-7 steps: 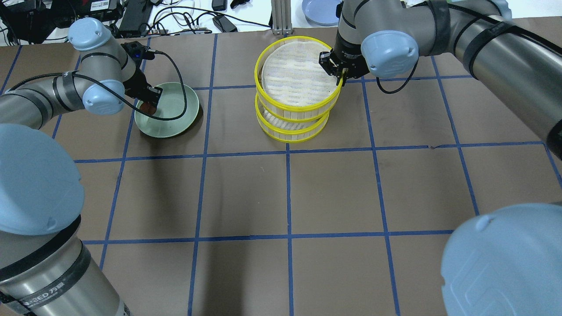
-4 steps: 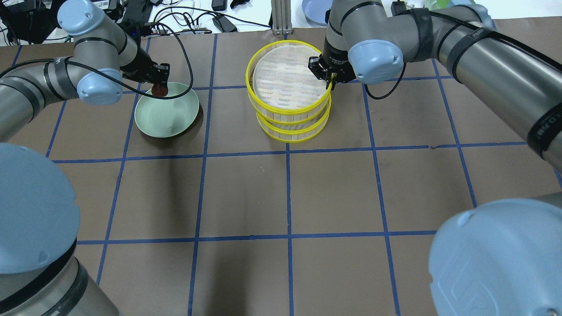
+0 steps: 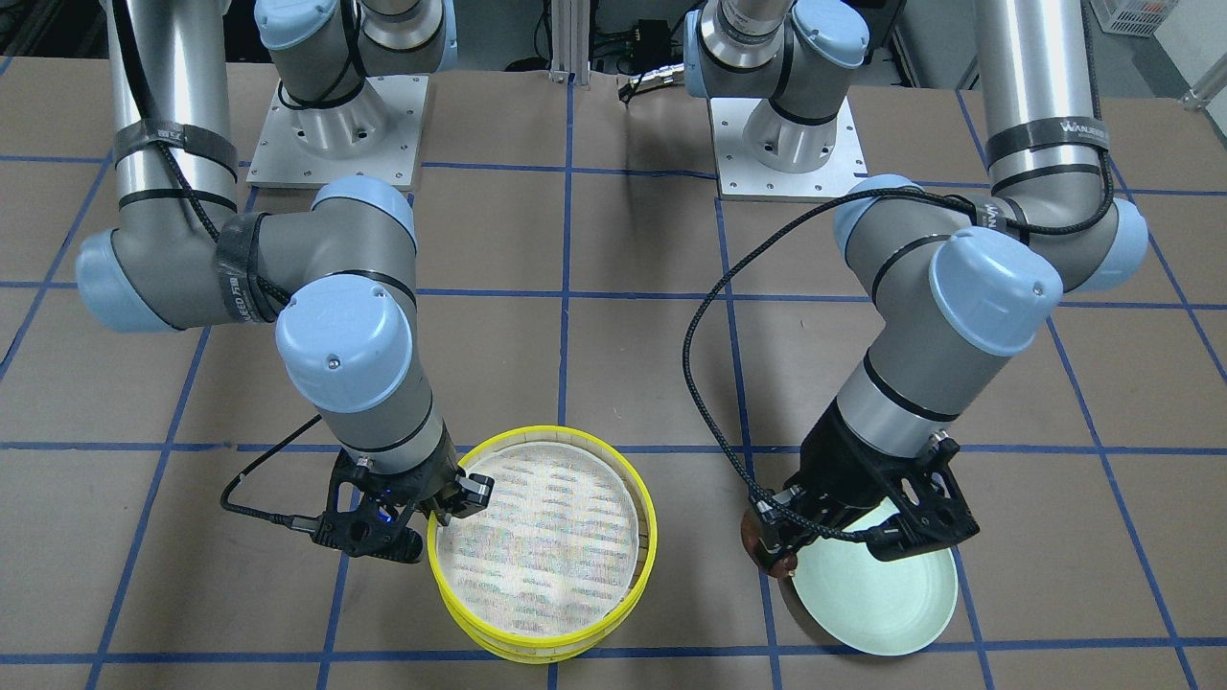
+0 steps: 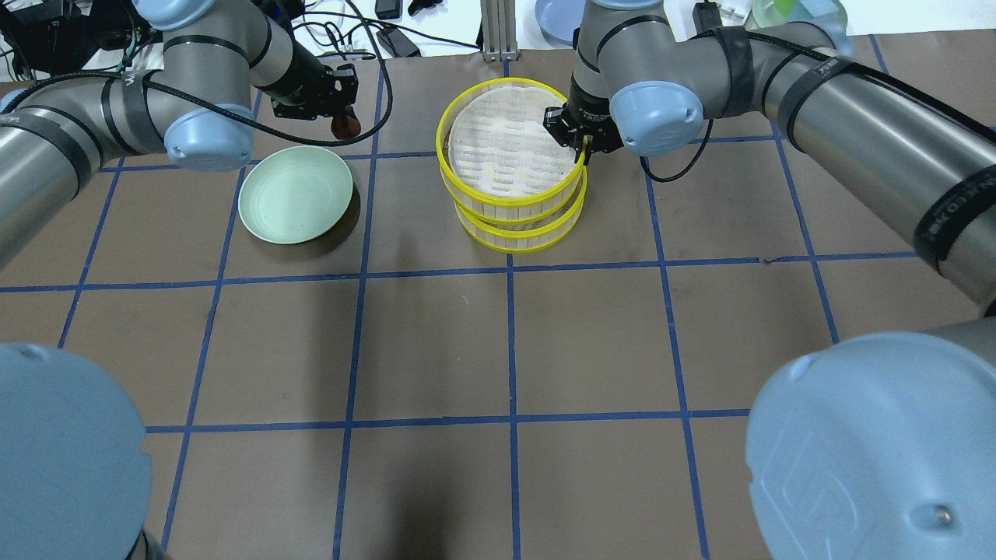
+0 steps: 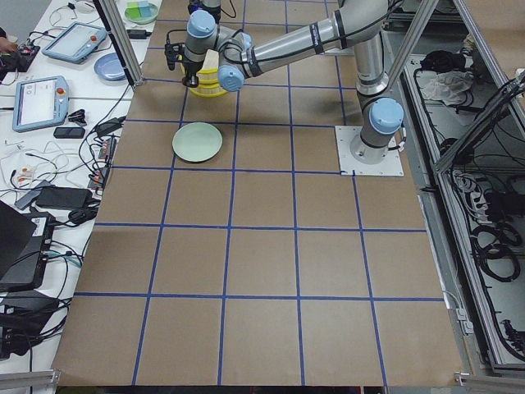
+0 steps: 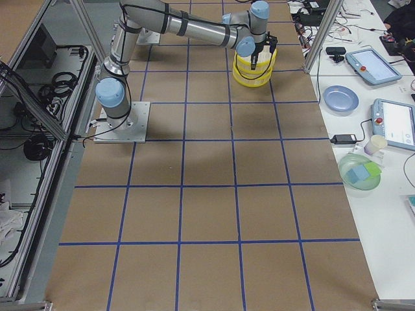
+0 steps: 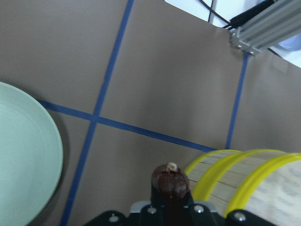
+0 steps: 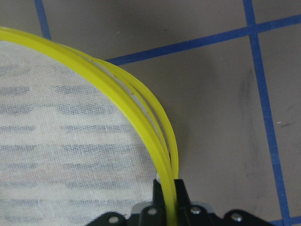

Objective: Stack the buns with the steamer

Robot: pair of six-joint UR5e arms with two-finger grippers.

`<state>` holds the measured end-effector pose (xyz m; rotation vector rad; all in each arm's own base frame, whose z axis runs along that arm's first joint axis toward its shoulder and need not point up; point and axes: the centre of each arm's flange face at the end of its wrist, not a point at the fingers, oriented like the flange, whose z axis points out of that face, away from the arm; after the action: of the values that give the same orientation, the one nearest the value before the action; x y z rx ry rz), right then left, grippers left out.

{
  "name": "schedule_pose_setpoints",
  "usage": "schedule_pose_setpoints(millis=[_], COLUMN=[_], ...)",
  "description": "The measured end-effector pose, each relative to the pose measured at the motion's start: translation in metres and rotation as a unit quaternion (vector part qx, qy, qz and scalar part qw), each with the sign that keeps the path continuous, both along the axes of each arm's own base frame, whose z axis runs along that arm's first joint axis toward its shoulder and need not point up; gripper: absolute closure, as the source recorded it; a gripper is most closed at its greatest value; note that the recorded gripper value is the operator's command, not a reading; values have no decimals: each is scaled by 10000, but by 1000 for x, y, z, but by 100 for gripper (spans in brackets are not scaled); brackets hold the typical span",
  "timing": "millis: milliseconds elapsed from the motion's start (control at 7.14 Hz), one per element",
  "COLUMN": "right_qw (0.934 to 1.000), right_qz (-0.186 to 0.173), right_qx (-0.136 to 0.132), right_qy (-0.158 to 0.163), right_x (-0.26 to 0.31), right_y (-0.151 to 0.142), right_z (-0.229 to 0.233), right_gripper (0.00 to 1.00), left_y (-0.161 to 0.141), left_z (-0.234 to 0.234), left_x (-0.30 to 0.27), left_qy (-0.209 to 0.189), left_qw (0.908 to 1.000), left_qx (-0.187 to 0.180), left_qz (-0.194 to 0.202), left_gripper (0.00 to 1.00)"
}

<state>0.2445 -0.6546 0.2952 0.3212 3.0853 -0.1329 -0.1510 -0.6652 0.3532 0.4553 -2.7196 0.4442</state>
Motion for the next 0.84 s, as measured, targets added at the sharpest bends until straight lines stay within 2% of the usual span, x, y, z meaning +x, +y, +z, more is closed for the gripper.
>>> schedule_pose_setpoints(millis=[280, 420, 560, 700, 840], right_qw=[9999, 9999, 9999, 9999, 9999], right_qz=[1, -14, -18, -23, -32], right_qx=[102, 117, 125, 116, 81], right_qy=[106, 115, 114, 104, 89], right_x=[-2, -2, -2, -1, -1], right_y=[0, -1, -2, -3, -4], right_z=[-8, -11, -13, -14, -14], right_gripper=[100, 100, 100, 100, 100], left_y=[10, 10, 10, 12, 12], left_z=[3, -2, -8, -14, -21], left_x=[-45, -60, -70, -82, -92], left_qy=[610, 929, 1211, 1408, 1496], left_qw=[9970, 9940, 9908, 9881, 9868], left_qx=[190, 231, 261, 326, 372], left_qz=[436, 528, 544, 523, 487], left_gripper=[99, 91, 55, 1, 0])
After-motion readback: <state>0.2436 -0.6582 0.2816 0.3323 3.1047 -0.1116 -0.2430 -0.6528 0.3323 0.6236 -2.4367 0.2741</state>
